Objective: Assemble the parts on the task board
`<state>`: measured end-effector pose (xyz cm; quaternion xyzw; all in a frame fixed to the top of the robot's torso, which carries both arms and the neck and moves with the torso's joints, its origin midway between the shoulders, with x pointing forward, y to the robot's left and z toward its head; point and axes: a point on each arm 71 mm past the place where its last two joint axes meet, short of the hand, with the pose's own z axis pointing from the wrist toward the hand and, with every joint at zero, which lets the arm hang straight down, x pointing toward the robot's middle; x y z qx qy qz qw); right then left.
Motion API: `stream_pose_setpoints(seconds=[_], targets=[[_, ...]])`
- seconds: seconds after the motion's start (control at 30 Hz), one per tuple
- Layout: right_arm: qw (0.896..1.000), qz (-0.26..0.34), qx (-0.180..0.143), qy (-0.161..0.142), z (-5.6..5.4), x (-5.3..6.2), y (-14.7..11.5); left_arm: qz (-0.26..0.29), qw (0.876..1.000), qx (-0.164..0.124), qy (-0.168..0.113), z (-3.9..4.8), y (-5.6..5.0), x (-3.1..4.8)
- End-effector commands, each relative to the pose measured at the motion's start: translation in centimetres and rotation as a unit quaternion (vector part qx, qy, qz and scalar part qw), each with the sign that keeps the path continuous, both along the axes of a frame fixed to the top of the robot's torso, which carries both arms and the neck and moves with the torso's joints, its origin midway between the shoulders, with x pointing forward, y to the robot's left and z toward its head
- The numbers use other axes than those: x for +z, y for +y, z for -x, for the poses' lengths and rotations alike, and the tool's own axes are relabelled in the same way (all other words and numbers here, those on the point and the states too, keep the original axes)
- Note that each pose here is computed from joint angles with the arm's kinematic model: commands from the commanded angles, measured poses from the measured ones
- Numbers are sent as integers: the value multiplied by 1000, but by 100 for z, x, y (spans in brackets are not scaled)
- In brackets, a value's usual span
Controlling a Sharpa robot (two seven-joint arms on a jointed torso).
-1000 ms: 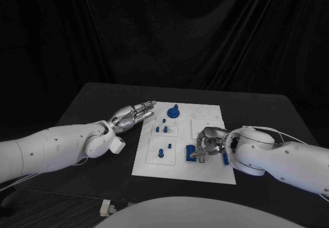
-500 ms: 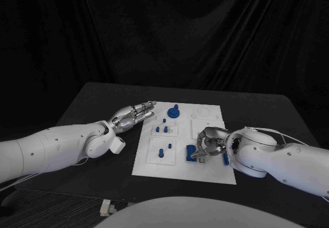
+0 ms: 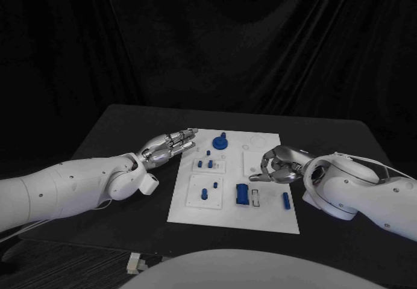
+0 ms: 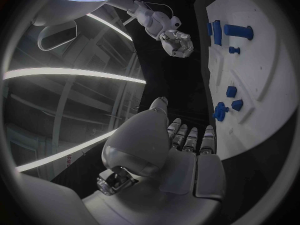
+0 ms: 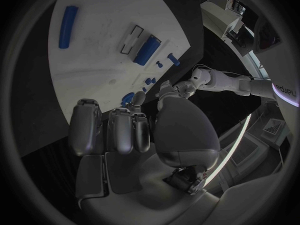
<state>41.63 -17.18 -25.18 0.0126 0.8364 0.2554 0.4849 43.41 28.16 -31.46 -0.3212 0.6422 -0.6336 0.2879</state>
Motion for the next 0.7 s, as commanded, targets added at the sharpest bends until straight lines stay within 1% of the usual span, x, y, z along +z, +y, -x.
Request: stream_pose_setpoints(seconds=[0.03, 0.13, 0.27, 0.37, 0.43, 0.53, 0.57, 0.63, 0.7], targets=[[999, -30, -22, -8, -31, 80, -55, 12, 1000, -2, -5, 4, -9, 13], [999, -33, -43, 1, -59, 125, -169, 11, 1000, -1, -5, 4, -6, 12], [998, -26, -63, 15, -70, 135, -294, 11, 1000, -1, -5, 5, -3, 12], [996, -4, -79, 38, -66, 113, -403, 10, 1000, 0, -5, 5, -1, 12], [994, 24, -87, 62, -56, 79, -477, 10, 1000, 0, -5, 5, 2, 11], [988, 80, -82, 99, -31, 23, -580, 9, 1000, 1, -5, 4, 4, 11], [987, 96, -78, 107, -24, 10, -605, 9, 1000, 1, -5, 4, 5, 11], [983, 127, -69, 118, -15, -11, -644, 9, 1000, 2, -5, 4, 5, 11], [978, 159, -58, 120, -12, -25, -674, 9, 1000, 2, -5, 3, 3, 10]])
